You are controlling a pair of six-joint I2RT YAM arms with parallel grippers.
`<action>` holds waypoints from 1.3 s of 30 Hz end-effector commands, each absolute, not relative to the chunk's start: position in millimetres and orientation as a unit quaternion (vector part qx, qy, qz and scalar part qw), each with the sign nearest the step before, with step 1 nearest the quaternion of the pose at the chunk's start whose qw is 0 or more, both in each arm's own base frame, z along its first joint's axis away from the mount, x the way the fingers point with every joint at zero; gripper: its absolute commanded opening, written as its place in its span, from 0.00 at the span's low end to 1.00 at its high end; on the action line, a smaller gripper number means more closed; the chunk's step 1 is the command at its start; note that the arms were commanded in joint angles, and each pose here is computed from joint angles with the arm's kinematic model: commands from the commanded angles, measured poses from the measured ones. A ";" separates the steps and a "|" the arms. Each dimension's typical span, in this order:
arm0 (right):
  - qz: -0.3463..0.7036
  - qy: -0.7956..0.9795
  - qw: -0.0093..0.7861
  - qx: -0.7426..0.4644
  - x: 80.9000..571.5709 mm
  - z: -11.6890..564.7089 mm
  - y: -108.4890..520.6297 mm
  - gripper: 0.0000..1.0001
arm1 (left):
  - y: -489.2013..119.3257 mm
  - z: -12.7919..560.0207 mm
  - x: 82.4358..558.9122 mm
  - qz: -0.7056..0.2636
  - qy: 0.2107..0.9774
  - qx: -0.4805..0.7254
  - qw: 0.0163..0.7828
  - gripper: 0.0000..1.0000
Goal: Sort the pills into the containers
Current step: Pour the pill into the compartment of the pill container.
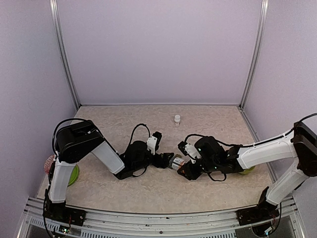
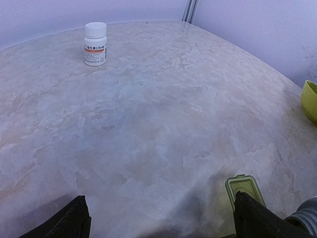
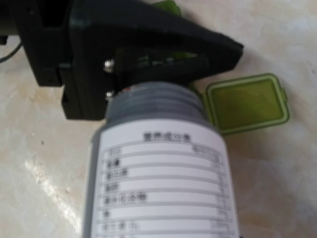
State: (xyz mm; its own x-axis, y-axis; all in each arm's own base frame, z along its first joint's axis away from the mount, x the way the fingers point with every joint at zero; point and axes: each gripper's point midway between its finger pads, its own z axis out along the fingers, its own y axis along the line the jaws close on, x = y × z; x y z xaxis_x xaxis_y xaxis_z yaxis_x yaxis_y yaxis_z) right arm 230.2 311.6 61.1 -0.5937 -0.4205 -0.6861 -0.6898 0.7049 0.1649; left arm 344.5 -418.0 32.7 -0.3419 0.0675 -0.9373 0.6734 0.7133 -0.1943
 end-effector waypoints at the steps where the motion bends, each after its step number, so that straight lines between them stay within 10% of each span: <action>1: 0.214 0.866 0.315 -0.325 233.3 63.7 315.8 0.21 | -397.9 -39.3 327.2 -0.243 0.824 0.261 0.440 0.98; 39: 0.193 0.882 0.282 -0.325 238.4 58.9 318.9 0.22 | -398.0 -39.9 326.9 -0.243 0.825 0.262 0.438 0.98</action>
State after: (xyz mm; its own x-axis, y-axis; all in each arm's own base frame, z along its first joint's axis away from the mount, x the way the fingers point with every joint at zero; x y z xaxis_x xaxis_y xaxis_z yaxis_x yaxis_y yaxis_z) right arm 234.8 318.3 61.2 -0.6150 -0.4696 -0.6335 -0.6940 0.7038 0.1521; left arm 346.0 -417.7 32.6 -0.3401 0.0654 -0.9381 0.6687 0.7183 -0.1923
